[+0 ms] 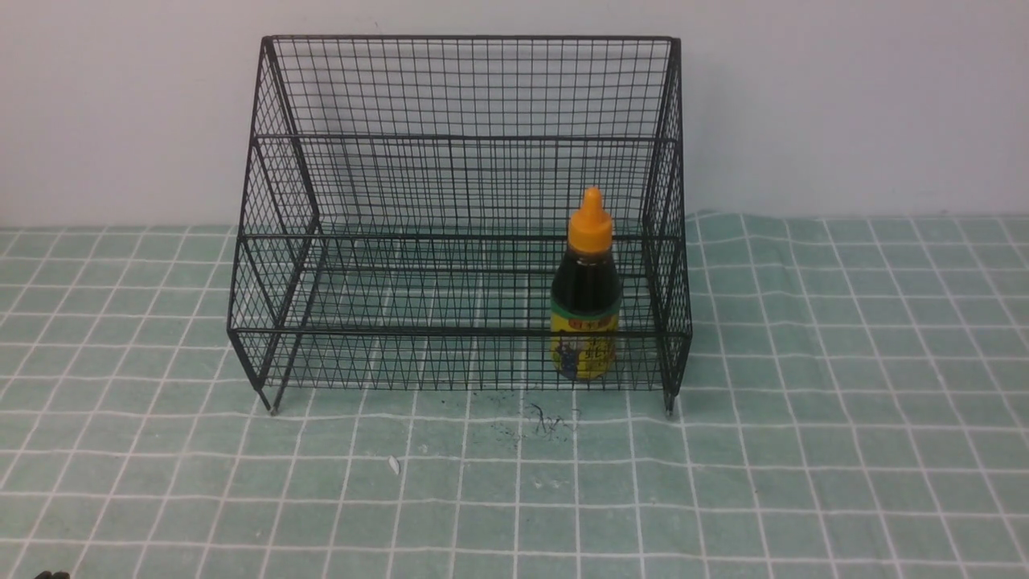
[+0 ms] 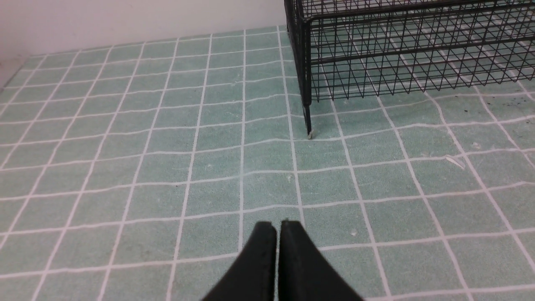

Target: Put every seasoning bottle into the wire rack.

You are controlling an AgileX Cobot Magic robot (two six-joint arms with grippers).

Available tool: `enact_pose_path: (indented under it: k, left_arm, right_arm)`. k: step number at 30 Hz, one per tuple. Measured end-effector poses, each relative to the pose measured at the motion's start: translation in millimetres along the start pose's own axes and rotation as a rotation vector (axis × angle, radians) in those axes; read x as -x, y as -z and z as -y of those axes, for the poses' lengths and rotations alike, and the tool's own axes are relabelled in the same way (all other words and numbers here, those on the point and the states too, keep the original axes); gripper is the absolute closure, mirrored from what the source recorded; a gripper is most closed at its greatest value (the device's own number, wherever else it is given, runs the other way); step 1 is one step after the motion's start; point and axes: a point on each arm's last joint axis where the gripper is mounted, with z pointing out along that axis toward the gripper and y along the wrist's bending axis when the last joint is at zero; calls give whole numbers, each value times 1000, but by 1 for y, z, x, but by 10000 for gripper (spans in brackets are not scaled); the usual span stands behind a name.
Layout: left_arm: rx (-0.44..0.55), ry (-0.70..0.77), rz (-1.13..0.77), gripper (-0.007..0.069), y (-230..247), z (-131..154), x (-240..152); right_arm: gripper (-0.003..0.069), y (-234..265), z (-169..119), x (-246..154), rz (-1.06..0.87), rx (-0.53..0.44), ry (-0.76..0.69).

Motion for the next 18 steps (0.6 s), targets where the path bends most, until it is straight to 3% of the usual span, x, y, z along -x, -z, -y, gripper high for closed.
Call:
enact_pose_path:
  k: [5,16,18]
  left_arm:
    - [0,0,0,631,0,0,0]
    - [0,0,0,631,0,0,0]
    - [0,0,0,631,0,0,0]
  right_arm:
    - [670,-5,4,-19,-53,-27,84]
    - [670,-2,49,-131,-358,-492,144]
    - [670,-2,51,-131,-360,-519,155]
